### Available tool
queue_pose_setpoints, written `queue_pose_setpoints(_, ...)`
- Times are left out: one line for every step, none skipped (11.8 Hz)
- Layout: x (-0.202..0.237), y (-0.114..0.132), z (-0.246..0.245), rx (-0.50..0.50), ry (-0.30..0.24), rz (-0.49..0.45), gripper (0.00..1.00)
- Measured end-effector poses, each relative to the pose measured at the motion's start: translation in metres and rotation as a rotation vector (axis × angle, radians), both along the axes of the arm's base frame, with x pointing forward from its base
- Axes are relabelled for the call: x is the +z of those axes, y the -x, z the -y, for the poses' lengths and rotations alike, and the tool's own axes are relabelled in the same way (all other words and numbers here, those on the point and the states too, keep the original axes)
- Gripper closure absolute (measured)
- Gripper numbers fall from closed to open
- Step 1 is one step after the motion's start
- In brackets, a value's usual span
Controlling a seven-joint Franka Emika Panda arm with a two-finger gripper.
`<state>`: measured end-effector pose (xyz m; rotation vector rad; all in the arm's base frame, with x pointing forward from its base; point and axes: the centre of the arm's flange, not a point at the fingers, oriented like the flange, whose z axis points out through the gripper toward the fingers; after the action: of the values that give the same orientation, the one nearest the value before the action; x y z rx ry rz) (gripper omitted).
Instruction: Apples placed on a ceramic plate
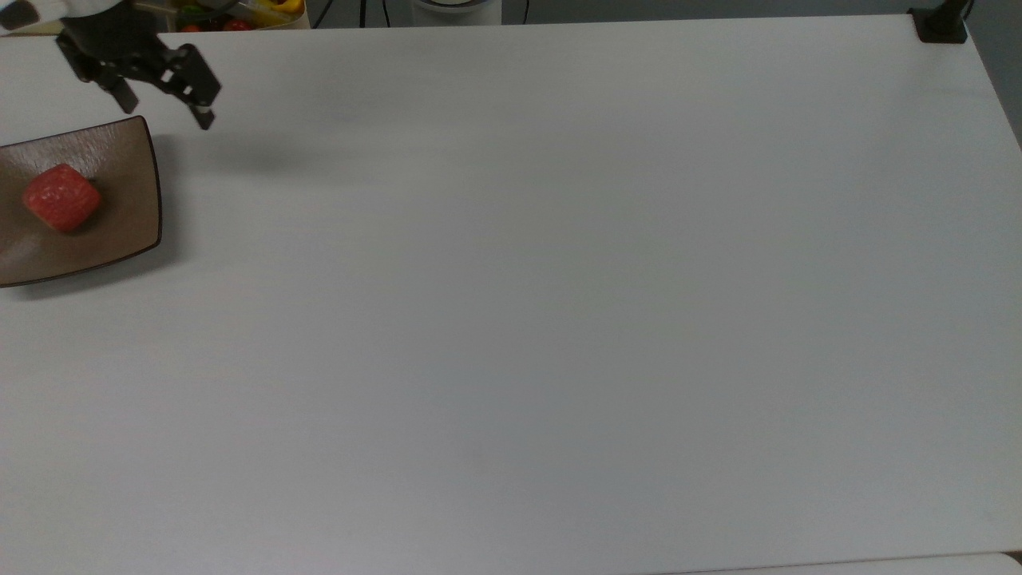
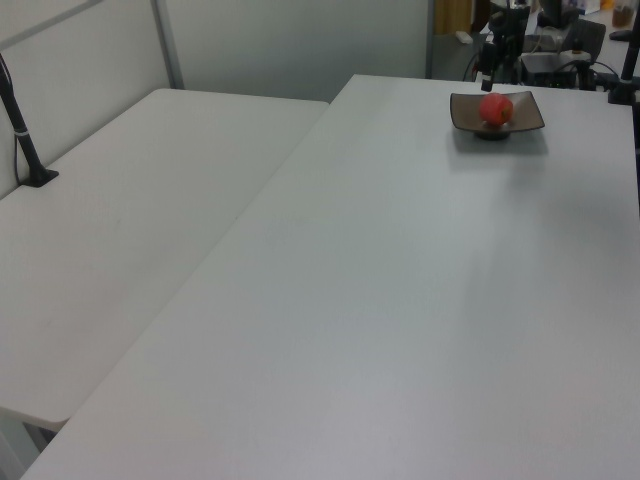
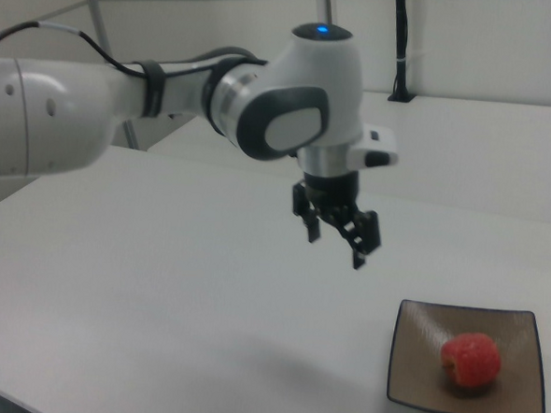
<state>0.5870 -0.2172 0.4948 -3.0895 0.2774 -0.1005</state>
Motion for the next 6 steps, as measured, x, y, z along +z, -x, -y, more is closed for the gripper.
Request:
queue_pose_setpoints(0.013,0.001,-0.025,0.034,-0.009,0.001,0.00)
queue_pose_setpoints(0.025,0.006,-0.048,0.071,-0.020,-0.003,0.00)
queue_pose_setpoints(0.041,0.016,-0.079,0.126,-0.028,-0.025,0.00)
queue_pose_setpoints(0.054,0.023,-0.101,0.171,-0.020,-0.037,0.00)
queue_pose_setpoints(0.064,0.029,-0.117,0.197,-0.013,-0.036,0.00)
queue_pose_setpoints(0.076,0.034,-0.134,0.212,-0.006,-0.025,0.00)
